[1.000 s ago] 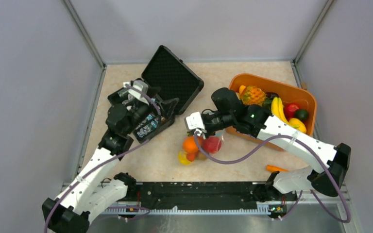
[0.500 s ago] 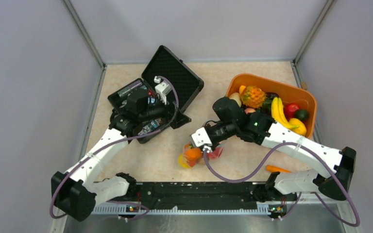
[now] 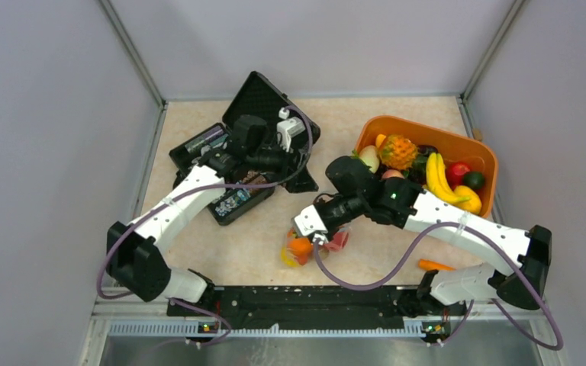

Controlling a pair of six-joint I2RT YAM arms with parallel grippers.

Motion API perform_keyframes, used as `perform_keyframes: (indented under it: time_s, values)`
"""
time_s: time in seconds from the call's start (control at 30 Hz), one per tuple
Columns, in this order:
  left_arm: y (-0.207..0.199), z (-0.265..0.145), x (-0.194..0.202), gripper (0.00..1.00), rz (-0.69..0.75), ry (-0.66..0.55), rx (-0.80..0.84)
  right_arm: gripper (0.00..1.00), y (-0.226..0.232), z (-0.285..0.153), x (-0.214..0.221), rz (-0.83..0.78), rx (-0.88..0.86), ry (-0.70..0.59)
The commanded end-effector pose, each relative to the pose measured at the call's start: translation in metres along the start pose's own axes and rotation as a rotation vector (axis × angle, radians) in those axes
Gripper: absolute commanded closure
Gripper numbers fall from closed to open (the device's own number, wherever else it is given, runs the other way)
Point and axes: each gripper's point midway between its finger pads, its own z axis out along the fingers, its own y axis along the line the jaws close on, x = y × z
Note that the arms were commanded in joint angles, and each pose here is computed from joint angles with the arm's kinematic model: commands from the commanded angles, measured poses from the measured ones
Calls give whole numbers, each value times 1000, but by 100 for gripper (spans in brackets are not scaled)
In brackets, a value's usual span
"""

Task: Place the food in the zip-top bag and seal the zipper

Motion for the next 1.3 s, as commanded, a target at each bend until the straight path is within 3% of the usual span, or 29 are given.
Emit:
perform_keyframes:
  time_s: [0.0,0.17,0.47,0.57,0.67,0.77,0.83,0.93,1.03,1.13,1.27]
  values:
    - [-18,7,8,8,56,94,56,100,-13,1,-24,-71,15,-39]
    - [-19,14,26,7,78,166,54,100,-19,6,-21,-57,33,-17]
    - [-24,7,12,7,170,123,54,100,-22,10,-20,-42,46,-14]
    - [-30,8,8,12,182,127,88,100,-24,10,-23,-52,55,-19]
    - [-13,12,11,28,169,162,-1,100,-28,10,-22,-51,73,-6]
    - [-15,16,19,40,157,196,20,100,-29,10,-21,-45,83,1]
    - [-15,18,22,40,165,206,12,100,-31,10,-19,-43,94,8]
    - [-21,19,24,30,169,209,36,100,-34,9,-18,-44,110,20]
    - [-26,21,25,29,178,215,61,100,-36,9,-17,-45,118,24]
    - [-22,24,28,32,185,236,33,100,-37,9,-17,-39,119,27]
    - [-1,27,31,50,169,259,-76,100,-38,11,-17,-34,123,22]
